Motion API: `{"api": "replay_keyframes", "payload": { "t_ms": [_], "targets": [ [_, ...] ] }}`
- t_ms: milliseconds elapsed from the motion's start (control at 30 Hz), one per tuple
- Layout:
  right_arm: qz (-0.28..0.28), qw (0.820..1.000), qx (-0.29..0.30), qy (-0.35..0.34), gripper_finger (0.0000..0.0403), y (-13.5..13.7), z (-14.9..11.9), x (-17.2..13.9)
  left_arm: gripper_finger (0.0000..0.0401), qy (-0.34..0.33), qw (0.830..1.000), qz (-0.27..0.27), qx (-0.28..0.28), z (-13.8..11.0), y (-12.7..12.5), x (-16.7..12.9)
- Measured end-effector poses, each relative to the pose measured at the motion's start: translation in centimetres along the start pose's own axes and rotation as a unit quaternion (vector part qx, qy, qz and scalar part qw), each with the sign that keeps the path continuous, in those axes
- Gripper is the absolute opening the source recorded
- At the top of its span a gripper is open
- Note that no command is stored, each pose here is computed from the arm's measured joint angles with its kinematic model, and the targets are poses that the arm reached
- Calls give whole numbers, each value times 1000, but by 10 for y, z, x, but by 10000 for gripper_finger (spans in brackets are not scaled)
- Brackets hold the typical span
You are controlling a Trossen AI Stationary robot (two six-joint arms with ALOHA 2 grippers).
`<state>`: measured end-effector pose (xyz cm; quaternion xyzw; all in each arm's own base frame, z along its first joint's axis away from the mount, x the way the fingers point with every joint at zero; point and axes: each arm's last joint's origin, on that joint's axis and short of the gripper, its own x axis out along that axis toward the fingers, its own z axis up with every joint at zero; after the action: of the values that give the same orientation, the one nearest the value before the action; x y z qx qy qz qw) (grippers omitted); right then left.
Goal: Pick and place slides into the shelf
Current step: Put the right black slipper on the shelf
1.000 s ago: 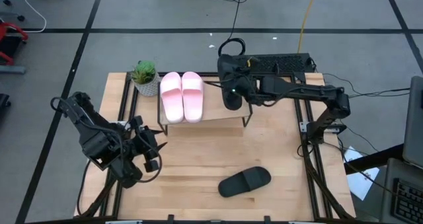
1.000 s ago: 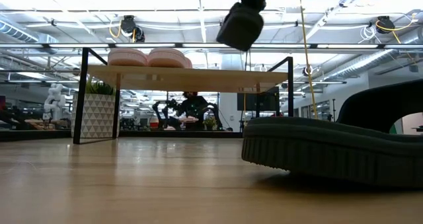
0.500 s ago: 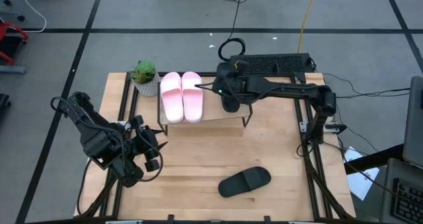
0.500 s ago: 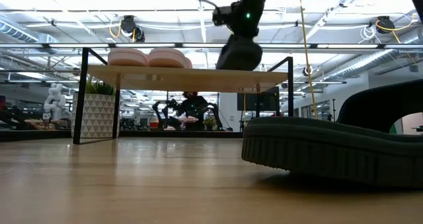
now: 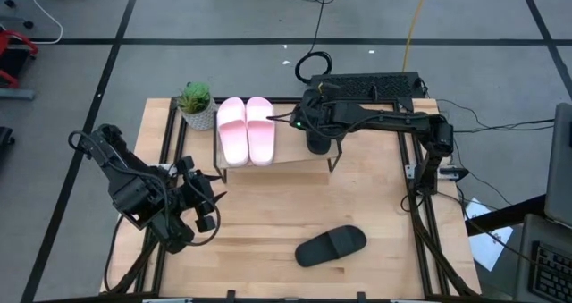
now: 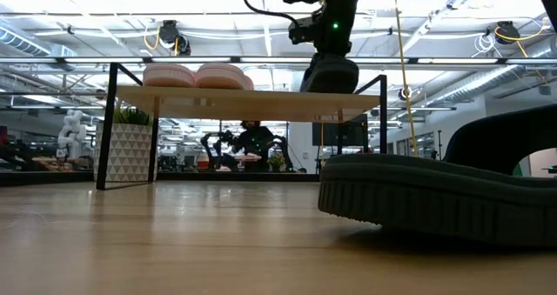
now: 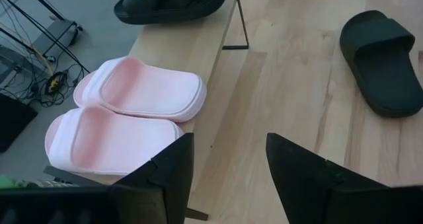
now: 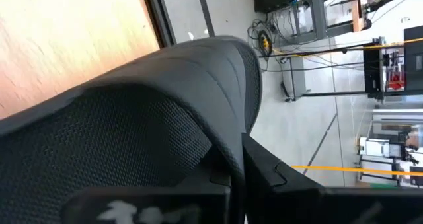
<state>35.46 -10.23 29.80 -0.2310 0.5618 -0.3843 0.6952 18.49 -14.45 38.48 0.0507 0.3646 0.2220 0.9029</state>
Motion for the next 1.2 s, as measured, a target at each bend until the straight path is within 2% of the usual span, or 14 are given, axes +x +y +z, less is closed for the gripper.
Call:
{"api": "replay_keyframes", "payload": {
  "t_ms": [567, 800, 933, 1200],
  "targets": [
    [1, 1000, -12, -6, 0, 8, 0, -6, 191, 0, 1000, 0, 0, 0, 0, 0],
    [0, 1000, -22, 7, 0, 16, -6, 0, 191, 0, 1000, 0, -1, 0, 0, 0],
    [-18, 999, -36, 20, 0, 22, -11, 5, 191, 0, 1000, 0, -1, 0, 0, 0],
    [-20, 999, -38, 18, 0, 23, -11, 6, 191, 0, 1000, 0, -1, 0, 0, 0]
  ]
}}
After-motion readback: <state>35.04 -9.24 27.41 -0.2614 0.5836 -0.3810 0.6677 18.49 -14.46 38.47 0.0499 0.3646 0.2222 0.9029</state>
